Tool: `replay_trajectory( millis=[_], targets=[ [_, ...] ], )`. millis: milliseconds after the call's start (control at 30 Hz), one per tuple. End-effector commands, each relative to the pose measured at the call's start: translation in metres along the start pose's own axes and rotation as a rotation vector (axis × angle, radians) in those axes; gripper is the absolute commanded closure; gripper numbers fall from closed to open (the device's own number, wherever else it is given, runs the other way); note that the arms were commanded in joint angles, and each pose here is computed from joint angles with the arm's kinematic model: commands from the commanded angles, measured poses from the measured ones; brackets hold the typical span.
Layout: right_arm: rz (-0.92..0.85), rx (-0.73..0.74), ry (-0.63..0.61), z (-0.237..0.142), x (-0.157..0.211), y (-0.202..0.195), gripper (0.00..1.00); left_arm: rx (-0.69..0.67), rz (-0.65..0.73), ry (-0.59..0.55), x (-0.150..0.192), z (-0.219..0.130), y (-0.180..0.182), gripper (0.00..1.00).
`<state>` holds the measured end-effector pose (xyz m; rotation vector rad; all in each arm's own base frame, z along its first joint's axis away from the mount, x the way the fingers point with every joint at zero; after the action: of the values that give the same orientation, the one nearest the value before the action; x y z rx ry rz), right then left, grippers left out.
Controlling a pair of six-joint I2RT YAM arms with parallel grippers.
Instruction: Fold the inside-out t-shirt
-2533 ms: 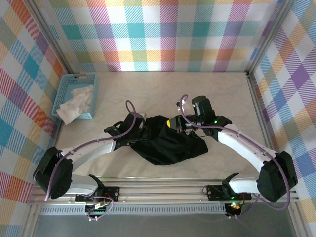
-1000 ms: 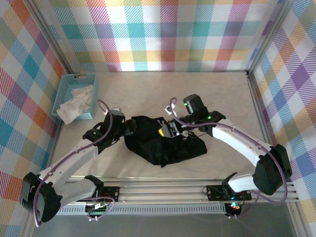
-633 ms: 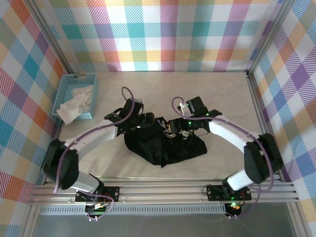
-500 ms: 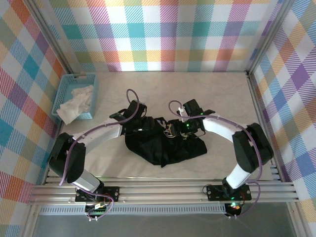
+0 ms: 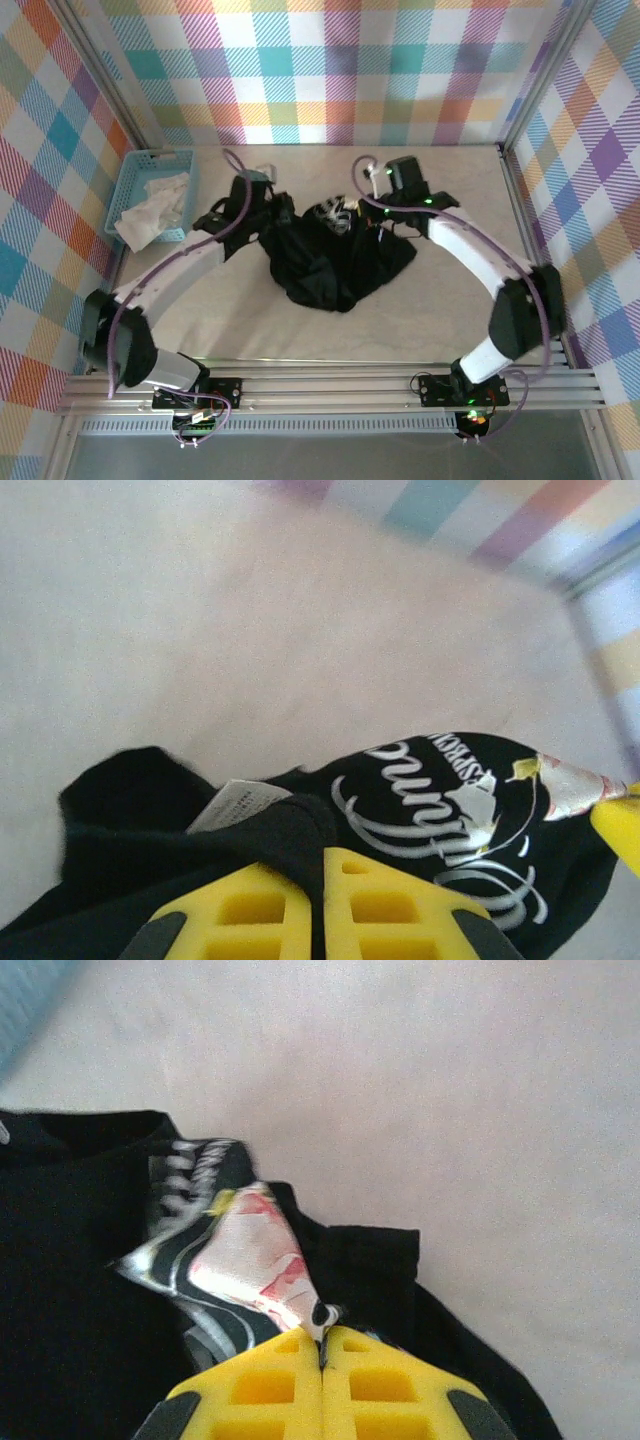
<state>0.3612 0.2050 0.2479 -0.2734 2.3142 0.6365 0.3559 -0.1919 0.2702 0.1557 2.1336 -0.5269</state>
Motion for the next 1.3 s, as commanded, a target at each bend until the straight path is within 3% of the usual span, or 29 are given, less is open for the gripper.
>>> replay_trajectory(
  millis=[0,133,200,233,333,367,400,533,833,1033,1133,1267],
  targets=[
    [-0.095,-0.093,-0.233,-0.072,-0.041,0.030,1.00,0.141,0.058,-0.253,-0.057,-0.063,-0.030,1.00],
    [-0.058,-0.182,-0.196,-0.090,0.012,0.031,1.00,0.144,0.050,-0.196,-0.003,-0.084,-0.013,1.00],
    [0.000,-0.179,-0.114,-0.083,0.055,0.018,0.86,0.081,0.023,-0.104,0.049,-0.086,0.010,1.00],
    [0.040,-0.173,-0.063,-0.076,0.078,0.011,0.74,0.044,0.013,-0.047,0.077,-0.084,0.022,0.93],
    [0.121,-0.155,0.070,-0.056,0.131,-0.007,0.53,-0.046,-0.013,0.089,0.135,-0.077,0.049,0.38],
    [0.130,-0.156,0.092,-0.053,0.135,-0.008,0.50,-0.061,-0.017,0.105,0.140,-0.075,0.053,0.29],
    [0.134,-0.168,0.099,-0.051,0.134,-0.006,0.46,-0.086,-0.019,0.151,0.149,-0.073,0.057,0.23],
    [0.128,-0.271,0.061,-0.033,0.107,0.015,0.38,-0.074,-0.006,0.137,0.125,-0.049,0.048,0.11],
    [0.152,-0.212,0.100,0.037,0.082,0.019,0.33,-0.034,0.039,0.295,0.119,0.035,0.030,0.11],
    [0.106,-0.063,0.057,0.070,0.059,0.002,0.30,0.032,0.016,0.326,0.118,0.077,0.017,0.18],
    [0.087,-0.034,0.056,0.094,0.046,-0.001,0.29,0.037,0.007,0.344,0.123,0.093,0.017,0.33],
    [0.038,0.054,0.047,0.126,0.029,-0.013,0.29,0.014,0.001,0.385,0.138,0.101,0.024,0.65]
  ],
)
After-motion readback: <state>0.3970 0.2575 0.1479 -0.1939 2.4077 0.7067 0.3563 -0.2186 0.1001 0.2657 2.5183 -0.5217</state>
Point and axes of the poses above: each hand's point on the last joint's axis, 136 mm out from that joint toward the fingers, its own z axis out along the fingers, its own y axis along the line the jaws close on, x = y × z, the point moved 4 cm from there along -z, back along the fingers, and after that the axes turned 12 degrees about z, right-handed, at the moved point
